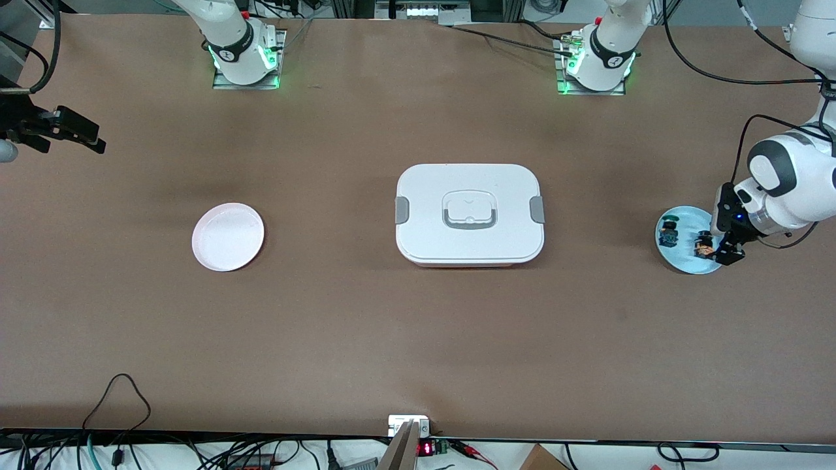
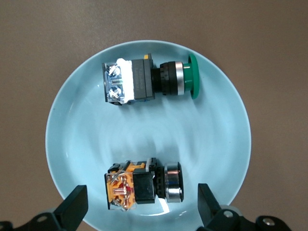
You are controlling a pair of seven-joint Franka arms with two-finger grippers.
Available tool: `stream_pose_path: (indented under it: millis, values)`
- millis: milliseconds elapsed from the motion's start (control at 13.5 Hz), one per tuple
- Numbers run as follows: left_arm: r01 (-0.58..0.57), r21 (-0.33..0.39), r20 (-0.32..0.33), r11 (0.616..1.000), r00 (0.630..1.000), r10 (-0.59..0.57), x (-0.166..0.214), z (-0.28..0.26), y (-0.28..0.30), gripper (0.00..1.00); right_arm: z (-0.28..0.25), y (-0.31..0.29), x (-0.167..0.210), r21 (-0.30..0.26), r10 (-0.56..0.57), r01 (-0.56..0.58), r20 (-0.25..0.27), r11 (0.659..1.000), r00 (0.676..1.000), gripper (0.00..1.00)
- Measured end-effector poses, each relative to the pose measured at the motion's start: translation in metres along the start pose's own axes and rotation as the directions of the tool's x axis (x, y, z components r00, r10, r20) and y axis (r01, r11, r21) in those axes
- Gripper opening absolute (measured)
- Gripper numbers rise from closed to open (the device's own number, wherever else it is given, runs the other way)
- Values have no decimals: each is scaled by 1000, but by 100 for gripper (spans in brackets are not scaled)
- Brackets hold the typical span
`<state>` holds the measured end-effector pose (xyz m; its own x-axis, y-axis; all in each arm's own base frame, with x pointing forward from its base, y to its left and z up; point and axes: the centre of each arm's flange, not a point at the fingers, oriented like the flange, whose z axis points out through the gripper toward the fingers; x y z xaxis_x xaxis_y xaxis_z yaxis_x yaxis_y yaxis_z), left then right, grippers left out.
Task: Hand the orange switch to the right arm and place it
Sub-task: 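Lower the left gripper and grasp the orange switch in the dish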
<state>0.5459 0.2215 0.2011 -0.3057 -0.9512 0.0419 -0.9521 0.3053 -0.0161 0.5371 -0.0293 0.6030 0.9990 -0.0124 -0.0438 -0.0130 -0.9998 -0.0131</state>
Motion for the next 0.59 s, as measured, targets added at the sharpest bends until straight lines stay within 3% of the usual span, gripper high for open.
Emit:
stream_pose_path:
  millis: [593]
  values:
    - [4,-15,-19,1000,1000,-4,-2,19,-1,100,2,-1,-2,1,-2,2,19,1000,1000,100]
